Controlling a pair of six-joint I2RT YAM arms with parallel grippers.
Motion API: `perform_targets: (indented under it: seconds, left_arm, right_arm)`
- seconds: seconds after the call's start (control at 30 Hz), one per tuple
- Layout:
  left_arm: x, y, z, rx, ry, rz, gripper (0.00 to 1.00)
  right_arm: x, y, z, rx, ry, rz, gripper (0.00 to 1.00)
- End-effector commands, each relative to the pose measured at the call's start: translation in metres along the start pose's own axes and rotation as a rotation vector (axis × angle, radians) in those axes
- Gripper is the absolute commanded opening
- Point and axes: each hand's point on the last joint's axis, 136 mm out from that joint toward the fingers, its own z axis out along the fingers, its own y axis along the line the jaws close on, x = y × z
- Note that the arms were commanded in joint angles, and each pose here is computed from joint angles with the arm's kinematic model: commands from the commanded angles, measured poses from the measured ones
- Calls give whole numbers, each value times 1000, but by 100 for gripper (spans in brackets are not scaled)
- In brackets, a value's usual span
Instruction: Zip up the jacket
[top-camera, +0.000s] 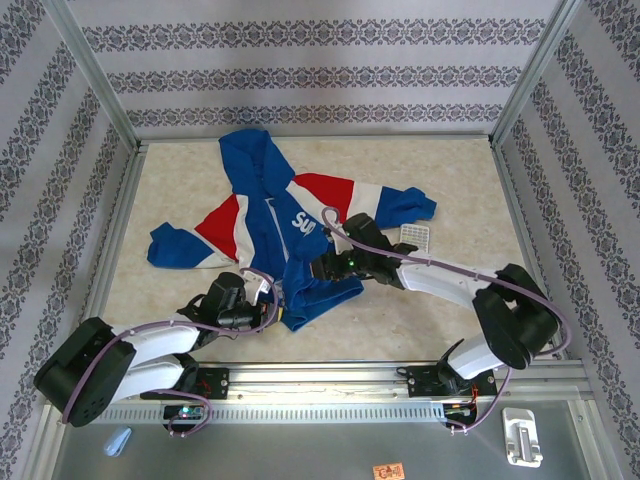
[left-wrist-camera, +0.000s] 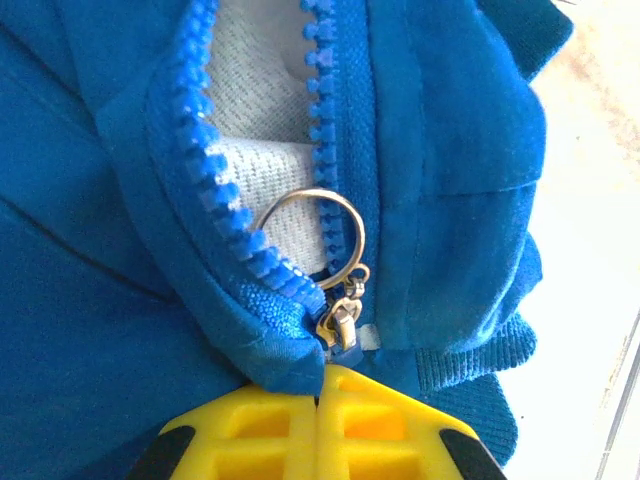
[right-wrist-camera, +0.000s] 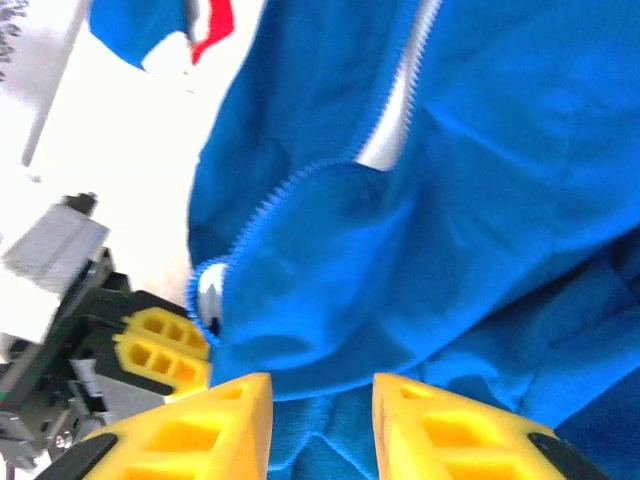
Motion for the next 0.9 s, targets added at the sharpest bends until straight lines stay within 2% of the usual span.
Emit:
perform_targets:
  seconds: [0.0, 0.2, 0.37, 0.6, 0.77, 0.87]
  left_arm:
    - [-16, 1, -2, -4, -80, 68, 0]
    - [-21, -1, -6, -11, -102, 93, 0]
    - [-26, -4, -8, -8, -100, 109, 0]
    - [-27, -8, -10, 4, -97, 101, 0]
    - [-29, -8, -14, -5, -110, 94, 0]
    - [-30, -11, -16, -1, -108, 98, 0]
  right_arm:
    - [0, 22, -6, -58, 28, -89, 32]
    - [6, 54, 19, -248, 110, -89, 27]
    - [6, 69, 44, -324, 172, -92, 23]
    - [5, 63, 62, -328, 201, -72, 24]
    - [10, 62, 61, -325, 218, -68, 25]
    - [5, 58, 51, -300, 184, -60, 26]
